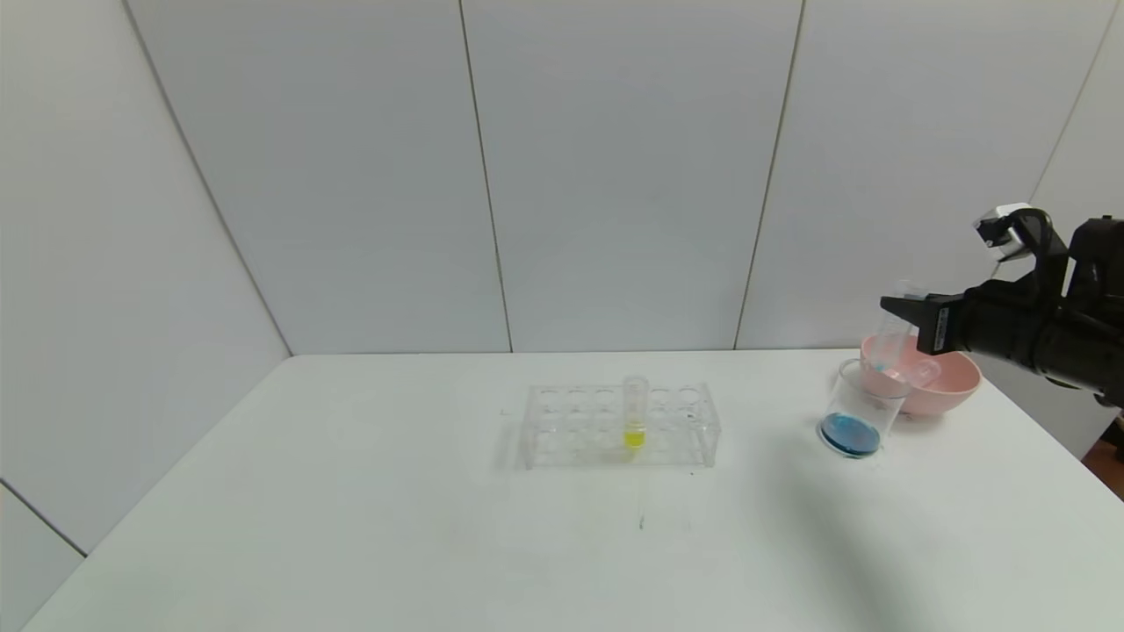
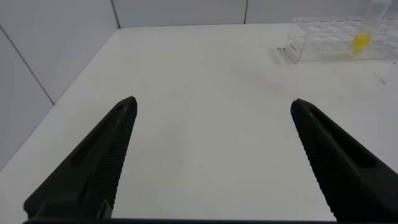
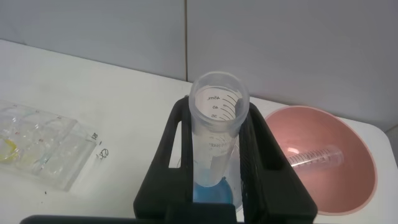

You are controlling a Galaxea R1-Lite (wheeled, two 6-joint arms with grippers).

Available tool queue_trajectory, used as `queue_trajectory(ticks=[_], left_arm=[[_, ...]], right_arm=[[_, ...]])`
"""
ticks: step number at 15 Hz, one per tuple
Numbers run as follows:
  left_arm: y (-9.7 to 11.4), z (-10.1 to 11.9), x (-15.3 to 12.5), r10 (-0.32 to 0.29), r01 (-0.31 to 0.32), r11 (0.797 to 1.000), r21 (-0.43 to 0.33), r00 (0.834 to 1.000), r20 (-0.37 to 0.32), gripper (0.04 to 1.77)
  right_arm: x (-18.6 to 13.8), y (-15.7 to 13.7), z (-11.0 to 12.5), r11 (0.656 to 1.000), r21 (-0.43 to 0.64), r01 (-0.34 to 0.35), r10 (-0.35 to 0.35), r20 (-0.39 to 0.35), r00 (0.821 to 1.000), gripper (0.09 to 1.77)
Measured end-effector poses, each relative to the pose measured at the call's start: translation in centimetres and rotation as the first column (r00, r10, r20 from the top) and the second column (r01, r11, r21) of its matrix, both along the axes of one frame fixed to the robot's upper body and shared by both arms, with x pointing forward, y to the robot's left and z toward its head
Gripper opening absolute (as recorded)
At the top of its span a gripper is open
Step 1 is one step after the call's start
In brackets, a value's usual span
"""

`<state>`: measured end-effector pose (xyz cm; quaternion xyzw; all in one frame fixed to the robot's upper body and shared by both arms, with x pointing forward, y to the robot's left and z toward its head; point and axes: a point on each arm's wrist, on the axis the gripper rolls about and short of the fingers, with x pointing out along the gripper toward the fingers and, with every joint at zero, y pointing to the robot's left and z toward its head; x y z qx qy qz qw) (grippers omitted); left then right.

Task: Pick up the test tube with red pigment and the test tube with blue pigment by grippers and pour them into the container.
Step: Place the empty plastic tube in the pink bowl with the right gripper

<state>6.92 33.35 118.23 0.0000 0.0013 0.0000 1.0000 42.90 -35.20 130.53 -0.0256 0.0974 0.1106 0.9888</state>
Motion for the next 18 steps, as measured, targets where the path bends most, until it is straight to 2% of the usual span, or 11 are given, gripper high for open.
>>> queue_trajectory(ticks=[3, 8, 12, 14, 17, 18], left_arm=[[0.0, 0.0, 0.0, 0.0, 0.0, 1.0, 0.0, 1.0, 0.0, 1.76], [0.0, 0.0, 0.0, 0.0, 0.0, 1.0, 0.0, 1.0, 0.0, 1.76], [0.0, 0.0, 0.0, 0.0, 0.0, 1.0, 0.0, 1.0, 0.0, 1.76], [0.0, 0.0, 0.0, 0.0, 0.0, 1.0, 0.0, 1.0, 0.0, 1.76], [0.0, 0.0, 0.0, 0.0, 0.0, 1.0, 0.0, 1.0, 0.0, 1.76], [0.0, 0.0, 0.0, 0.0, 0.0, 1.0, 0.0, 1.0, 0.0, 1.76]], right_arm=[[0.3, -1.5, 0.2, 0.999, -0.001, 0.041, -0.041, 0.011, 0.999, 0.49], [2.7, -6.3, 0.4, 0.985, -0.005, 0.173, -0.172, 0.046, 0.984, 0.49], [6.1, -9.2, -1.4, 0.945, 0.009, 0.327, -0.327, 0.033, 0.944, 0.49], [7.3, -9.9, -2.5, 0.937, 0.024, 0.348, -0.349, 0.023, 0.937, 0.49], [8.2, -10.2, -3.7, 0.938, 0.029, 0.344, -0.345, 0.024, 0.938, 0.49], [8.3, -10.2, -4.1, 0.939, 0.029, 0.343, -0.344, 0.018, 0.939, 0.56]])
